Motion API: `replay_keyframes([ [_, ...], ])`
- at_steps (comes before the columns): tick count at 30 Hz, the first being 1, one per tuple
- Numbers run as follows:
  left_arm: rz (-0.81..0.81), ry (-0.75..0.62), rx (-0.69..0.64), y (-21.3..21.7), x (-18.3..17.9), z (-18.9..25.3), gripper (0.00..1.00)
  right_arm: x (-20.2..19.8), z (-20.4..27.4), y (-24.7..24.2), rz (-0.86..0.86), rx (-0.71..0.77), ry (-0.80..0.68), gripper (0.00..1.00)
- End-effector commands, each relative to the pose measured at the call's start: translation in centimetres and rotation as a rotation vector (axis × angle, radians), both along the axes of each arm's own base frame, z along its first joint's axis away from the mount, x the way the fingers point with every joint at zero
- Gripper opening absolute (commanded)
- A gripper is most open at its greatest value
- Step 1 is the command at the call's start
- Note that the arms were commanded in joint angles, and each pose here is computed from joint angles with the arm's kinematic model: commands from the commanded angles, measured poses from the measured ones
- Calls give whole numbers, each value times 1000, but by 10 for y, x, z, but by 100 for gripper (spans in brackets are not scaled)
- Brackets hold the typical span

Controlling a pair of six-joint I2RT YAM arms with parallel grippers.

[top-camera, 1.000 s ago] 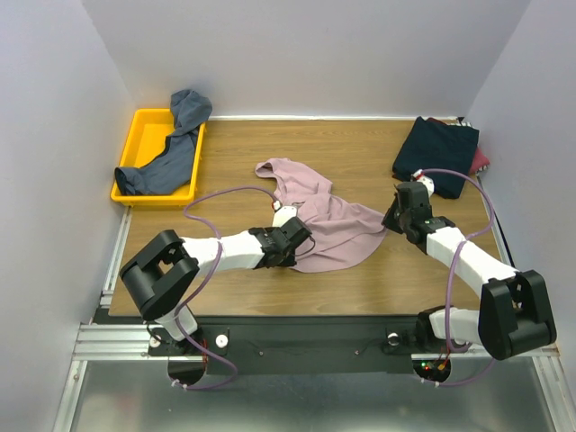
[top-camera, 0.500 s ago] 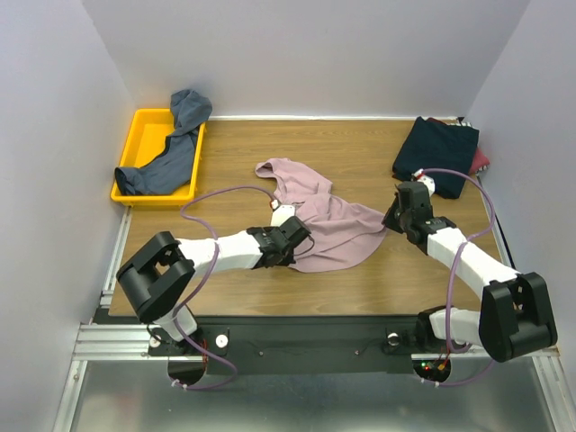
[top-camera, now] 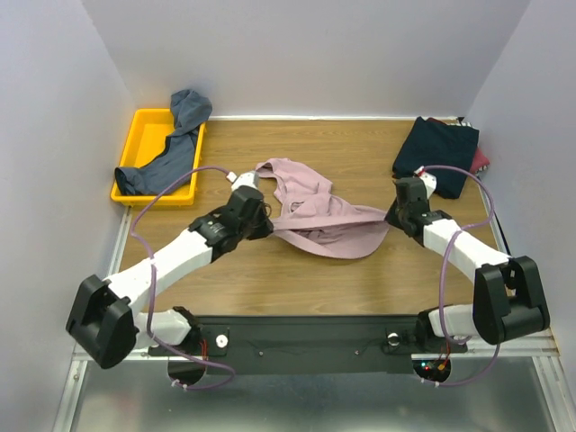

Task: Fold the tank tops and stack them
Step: Flatten the tank top out

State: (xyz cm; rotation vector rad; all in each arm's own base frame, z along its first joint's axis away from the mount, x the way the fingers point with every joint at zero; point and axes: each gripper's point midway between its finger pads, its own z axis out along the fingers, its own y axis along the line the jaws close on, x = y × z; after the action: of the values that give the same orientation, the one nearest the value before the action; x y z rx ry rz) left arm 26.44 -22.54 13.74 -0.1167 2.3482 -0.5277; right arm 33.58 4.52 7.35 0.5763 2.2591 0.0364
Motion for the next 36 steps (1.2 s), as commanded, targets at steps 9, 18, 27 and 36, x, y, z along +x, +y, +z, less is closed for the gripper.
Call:
replay_keyframes([
  [9, 74, 60, -140, 42, -12, -22, 0, 10, 23, 23, 89, 76, -75, 0],
  [18, 173, 44, -138, 60, -8, -26, 0, -49, 12, 86, 246, 164, -50, 0],
  [27, 281, 4, -137, 89, -3, -17, 0, -93, -35, 94, 255, 167, 65, 1],
  [36, 282, 29, -131, 93, -5, -28, 0, -80, 10, 91, 238, 177, -66, 49],
])
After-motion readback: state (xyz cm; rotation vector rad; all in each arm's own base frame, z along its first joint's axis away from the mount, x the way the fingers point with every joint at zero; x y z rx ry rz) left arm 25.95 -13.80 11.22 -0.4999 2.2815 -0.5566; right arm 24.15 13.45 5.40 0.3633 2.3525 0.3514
